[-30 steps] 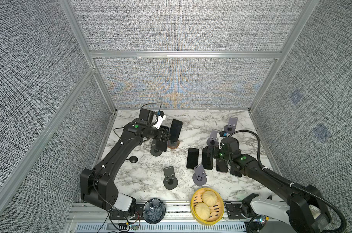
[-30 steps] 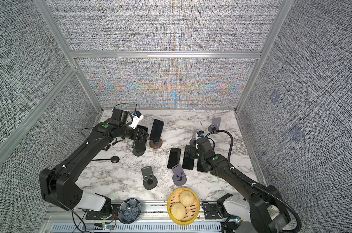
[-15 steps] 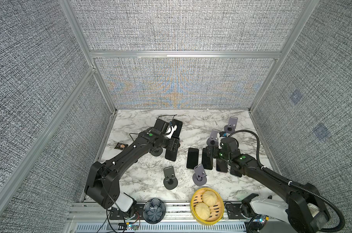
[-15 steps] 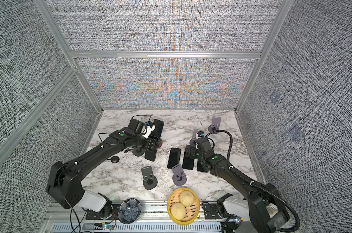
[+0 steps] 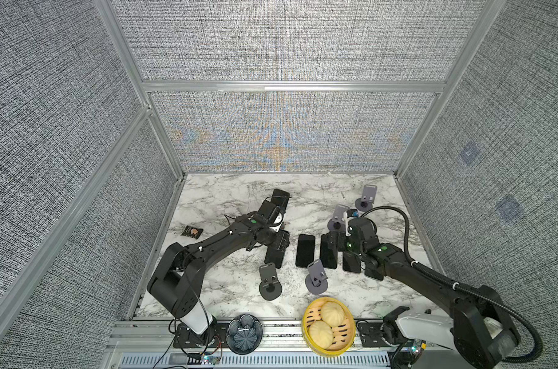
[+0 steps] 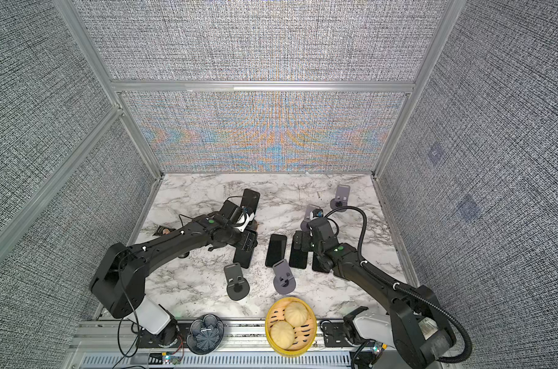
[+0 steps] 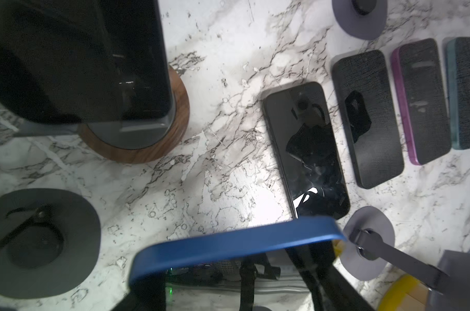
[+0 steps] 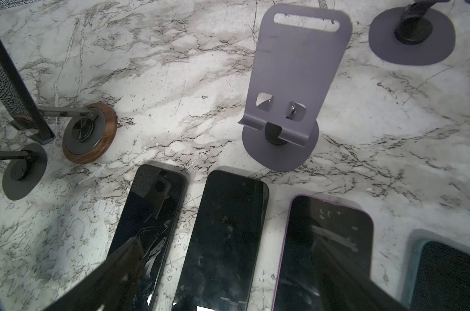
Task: Remove the phone from the phone stand
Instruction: Place the phone at the center of the table.
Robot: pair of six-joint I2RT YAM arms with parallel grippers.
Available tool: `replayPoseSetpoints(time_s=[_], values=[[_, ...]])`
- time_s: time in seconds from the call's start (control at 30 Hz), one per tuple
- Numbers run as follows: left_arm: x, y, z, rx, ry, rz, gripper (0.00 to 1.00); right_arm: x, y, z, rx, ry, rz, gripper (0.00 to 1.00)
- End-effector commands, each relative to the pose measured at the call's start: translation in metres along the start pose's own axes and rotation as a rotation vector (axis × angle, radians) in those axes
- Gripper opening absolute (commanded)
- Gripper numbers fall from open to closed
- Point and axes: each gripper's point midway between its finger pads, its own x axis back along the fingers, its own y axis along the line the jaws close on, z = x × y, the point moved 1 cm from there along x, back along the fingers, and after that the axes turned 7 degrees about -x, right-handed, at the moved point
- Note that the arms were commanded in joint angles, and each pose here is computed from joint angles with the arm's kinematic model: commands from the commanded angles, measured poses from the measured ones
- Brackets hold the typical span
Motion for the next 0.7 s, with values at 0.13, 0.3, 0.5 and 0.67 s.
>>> replayPoseSetpoints(time_s=[0.13, 0.3, 0.5, 0.67], values=[[-0.021, 0.001, 0.001, 0.0, 0.024, -0.025, 0.6, 0.003, 0.0, -0.009, -0.007, -0.036, 0.013, 0.99], [-0.031, 0.006, 0.011, 0.0, 0.068, -0.065, 0.6, 0.004, 0.0, -0.01, -0.011, -0.038, 0.009, 0.99], [-0.041, 0.011, 0.016, 0.006, 0.093, -0.09, 0.6, 0.005, -0.001, -0.01, -0.012, -0.039, 0.011, 0.99], [-0.053, 0.013, 0.02, 0.017, 0.115, -0.104, 0.6, 0.007, -0.001, -0.012, -0.011, -0.049, 0.012, 0.99]])
